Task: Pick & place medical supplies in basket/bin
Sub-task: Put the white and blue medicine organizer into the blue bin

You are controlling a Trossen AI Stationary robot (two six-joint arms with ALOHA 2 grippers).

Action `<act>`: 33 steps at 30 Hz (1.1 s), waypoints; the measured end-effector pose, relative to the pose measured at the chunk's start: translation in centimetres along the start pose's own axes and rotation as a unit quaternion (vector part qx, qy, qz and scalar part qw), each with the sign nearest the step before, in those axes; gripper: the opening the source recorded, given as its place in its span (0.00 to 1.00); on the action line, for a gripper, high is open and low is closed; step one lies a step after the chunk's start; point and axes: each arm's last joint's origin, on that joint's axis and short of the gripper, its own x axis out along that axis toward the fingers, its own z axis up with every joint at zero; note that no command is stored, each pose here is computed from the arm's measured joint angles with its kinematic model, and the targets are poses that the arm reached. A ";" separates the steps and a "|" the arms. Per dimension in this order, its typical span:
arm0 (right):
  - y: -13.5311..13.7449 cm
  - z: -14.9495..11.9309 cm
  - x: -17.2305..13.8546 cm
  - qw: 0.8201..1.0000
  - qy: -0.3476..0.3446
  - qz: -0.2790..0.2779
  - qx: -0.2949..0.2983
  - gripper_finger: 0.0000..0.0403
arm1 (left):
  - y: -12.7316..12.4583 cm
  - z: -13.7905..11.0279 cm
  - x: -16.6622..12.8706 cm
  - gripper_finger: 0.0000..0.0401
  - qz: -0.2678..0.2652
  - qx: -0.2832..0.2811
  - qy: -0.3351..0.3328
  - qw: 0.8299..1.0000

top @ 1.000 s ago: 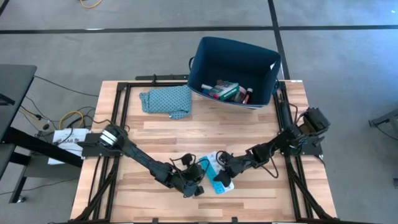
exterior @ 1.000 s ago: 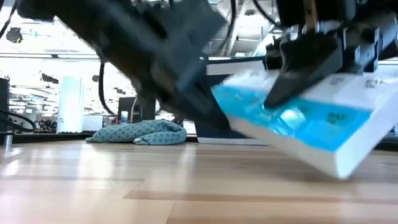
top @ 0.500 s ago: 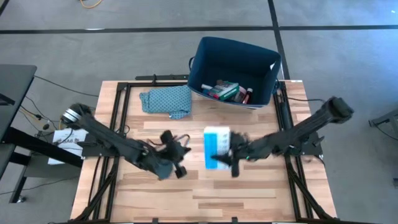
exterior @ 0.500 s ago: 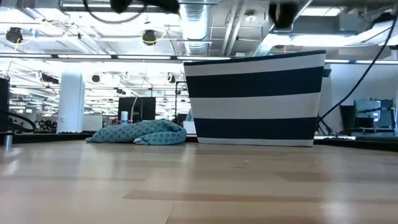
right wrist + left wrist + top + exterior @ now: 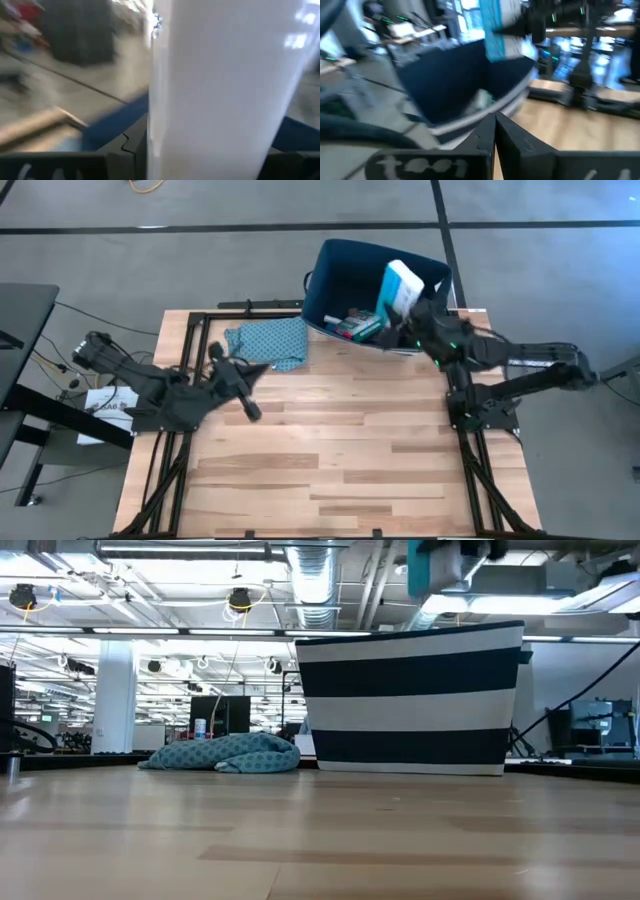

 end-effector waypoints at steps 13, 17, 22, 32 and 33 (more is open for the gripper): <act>-4.2 -7.5 11.4 0.983 0.175 -0.056 -0.022 0.35 | 2.8 0.7 0.8 0.00 0.154 0.039 -0.012 0.987; -4.5 -8.9 12.8 0.977 0.201 -0.068 -0.031 0.36 | 2.4 0.1 1.4 0.00 0.097 0.079 0.011 0.992; -4.3 -10.1 13.6 0.972 0.222 -0.066 -0.039 0.40 | 2.1 -0.1 2.1 0.00 0.073 0.117 0.025 0.990; -4.1 -10.5 13.8 0.972 0.231 -0.033 -0.028 0.51 | 1.4 -0.4 2.1 0.00 -0.035 0.090 0.038 0.995; -4.2 -10.5 13.8 0.972 0.233 -0.030 -0.027 0.52 | 1.3 -0.4 2.1 0.00 -0.048 0.089 0.039 0.994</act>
